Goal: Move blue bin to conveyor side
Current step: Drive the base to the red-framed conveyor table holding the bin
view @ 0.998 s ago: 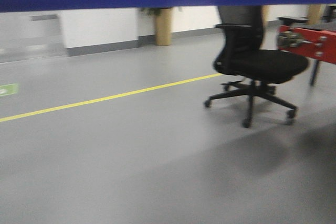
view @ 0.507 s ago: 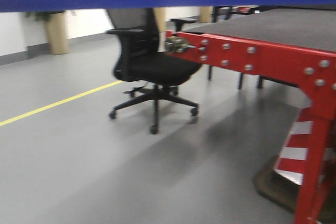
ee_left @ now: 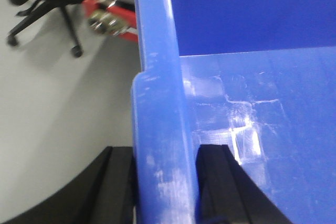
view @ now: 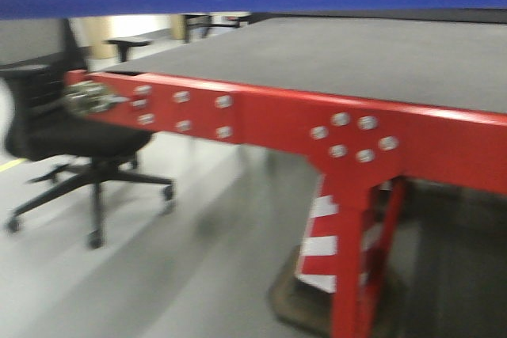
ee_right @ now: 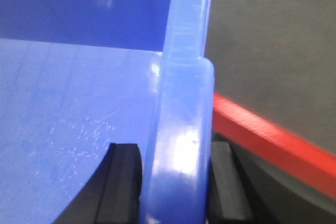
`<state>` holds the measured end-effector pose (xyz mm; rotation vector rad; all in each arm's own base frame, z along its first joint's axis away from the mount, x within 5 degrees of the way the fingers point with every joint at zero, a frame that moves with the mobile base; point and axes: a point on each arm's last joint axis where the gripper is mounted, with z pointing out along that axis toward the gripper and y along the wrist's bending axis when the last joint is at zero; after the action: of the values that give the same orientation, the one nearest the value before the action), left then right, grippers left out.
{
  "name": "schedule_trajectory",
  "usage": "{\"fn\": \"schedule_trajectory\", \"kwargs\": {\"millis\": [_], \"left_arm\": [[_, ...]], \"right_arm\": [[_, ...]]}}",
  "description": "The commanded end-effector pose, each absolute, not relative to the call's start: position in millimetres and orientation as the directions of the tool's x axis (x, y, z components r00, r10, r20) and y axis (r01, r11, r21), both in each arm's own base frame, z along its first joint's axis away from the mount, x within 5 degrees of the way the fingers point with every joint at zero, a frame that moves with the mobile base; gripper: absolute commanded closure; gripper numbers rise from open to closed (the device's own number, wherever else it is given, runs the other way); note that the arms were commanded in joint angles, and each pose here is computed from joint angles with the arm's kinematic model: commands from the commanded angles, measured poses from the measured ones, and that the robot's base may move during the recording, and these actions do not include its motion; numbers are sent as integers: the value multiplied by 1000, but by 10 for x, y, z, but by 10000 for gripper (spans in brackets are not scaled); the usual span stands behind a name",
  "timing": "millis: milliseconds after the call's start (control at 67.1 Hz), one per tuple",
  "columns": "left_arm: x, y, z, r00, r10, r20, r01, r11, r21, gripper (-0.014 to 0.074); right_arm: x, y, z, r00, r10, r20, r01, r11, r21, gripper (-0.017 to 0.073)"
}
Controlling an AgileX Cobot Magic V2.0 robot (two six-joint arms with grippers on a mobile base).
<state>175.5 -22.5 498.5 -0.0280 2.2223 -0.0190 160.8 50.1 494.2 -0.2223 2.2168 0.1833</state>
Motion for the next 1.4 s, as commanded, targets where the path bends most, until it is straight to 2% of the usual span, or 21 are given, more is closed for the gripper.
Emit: {"fn": "schedule_trajectory", "kwargs": {"millis": [0, 1386], "left_arm": [[1709, -158, 5148, -495, -1, -869, -39, 999, 21, 612], [1716, -156, 5146, -496, 1, -868, -41, 999, 24, 612]], "right_arm": [[1574, 412, 5086, -489, -116, -865, -196, 980, -20, 637], [1574, 412, 5086, -489, -116, -865, -196, 980, -20, 637]]}}
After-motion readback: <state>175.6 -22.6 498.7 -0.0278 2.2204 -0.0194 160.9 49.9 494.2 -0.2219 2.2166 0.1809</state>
